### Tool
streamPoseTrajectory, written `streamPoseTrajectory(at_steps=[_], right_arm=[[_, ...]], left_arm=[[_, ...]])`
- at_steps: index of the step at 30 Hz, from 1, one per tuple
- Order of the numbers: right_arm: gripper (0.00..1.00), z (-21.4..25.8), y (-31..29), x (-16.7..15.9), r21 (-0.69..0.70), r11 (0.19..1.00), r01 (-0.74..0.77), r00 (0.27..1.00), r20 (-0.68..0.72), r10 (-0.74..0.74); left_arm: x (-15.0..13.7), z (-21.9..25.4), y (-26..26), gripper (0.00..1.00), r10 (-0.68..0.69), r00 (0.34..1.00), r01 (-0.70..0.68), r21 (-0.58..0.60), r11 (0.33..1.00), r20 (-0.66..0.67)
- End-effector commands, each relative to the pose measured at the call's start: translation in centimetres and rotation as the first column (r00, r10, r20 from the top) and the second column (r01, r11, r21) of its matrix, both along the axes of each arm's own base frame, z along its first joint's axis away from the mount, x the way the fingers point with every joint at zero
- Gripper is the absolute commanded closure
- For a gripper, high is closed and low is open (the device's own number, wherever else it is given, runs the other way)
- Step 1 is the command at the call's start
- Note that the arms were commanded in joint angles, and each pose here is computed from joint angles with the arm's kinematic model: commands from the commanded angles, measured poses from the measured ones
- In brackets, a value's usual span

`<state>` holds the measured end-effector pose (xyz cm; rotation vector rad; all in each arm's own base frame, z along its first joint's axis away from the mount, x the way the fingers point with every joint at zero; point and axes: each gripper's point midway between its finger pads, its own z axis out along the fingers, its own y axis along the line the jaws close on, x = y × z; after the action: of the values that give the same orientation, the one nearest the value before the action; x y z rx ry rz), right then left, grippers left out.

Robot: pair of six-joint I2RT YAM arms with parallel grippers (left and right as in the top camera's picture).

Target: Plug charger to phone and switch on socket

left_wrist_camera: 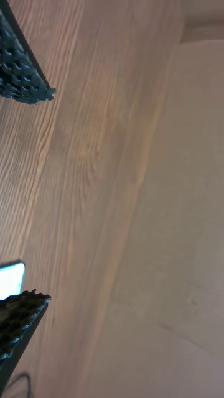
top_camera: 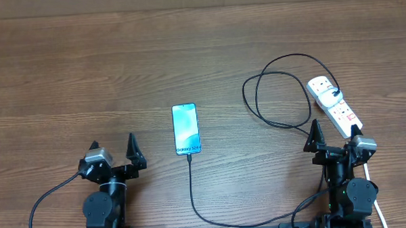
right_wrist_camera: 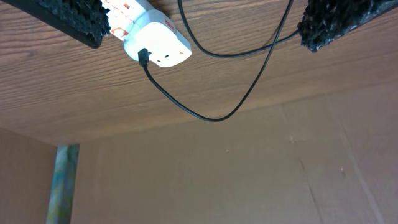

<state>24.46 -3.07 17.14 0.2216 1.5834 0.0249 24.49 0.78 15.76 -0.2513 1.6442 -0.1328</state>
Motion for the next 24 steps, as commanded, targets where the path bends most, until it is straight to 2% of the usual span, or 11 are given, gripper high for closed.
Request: streamPoseTrajectory(at_steps=[1, 4, 24], right_arm=[[0.0, -0.16, 0.2, 0.02, -0.005, 1.0, -0.009, 1.0, 0.004, 0.009], [0.0, -0.16, 0.2, 0.02, -0.005, 1.0, -0.009, 1.0, 0.004, 0.009], [0.0, -0.16, 0.2, 0.02, -0.005, 1.0, -0.009, 1.0, 0.004, 0.009]], left_arm=[[0.0, -0.18, -1.63, 0.01, -0.123, 0.992, 0.123, 0.234, 0.964, -0.015], [0.01, -0.2, -1.56, 0.0, -0.122, 0.992, 0.122, 0.264, 0.957, -0.018], [0.03, -0.16, -1.45, 0.01, -0.116, 0.993, 0.116, 0.264, 0.958, -0.016]])
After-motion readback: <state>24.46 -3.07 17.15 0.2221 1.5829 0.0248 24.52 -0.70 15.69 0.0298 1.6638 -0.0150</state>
